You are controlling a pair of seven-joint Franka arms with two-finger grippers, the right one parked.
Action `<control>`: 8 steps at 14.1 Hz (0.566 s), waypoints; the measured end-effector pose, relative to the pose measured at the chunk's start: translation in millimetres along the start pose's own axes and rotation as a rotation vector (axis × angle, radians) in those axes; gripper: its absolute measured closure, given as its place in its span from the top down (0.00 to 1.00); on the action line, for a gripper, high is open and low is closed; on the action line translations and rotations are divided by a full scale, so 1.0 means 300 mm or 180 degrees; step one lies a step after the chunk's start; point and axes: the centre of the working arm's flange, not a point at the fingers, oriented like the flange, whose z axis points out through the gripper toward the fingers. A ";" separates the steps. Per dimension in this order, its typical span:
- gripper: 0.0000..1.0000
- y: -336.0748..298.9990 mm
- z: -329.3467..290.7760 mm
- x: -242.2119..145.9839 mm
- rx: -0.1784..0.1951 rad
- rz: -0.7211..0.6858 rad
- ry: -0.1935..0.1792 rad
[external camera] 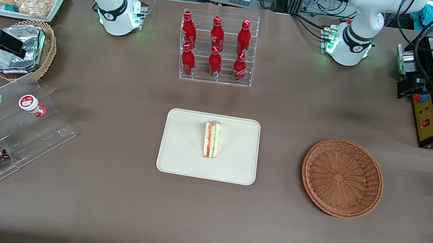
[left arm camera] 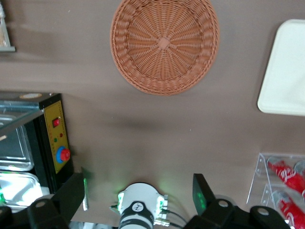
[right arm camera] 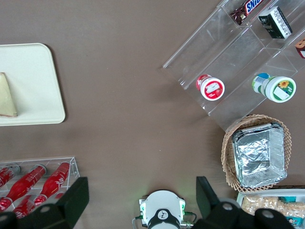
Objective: Place sandwich from basket to tray
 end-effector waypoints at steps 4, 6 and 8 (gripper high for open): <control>1.00 -0.021 -0.003 0.053 -0.0031 0.0095 -0.0061; 1.00 -0.021 0.000 0.063 -0.0035 0.0102 -0.0067; 1.00 -0.023 0.005 0.069 -0.0037 0.0102 -0.0078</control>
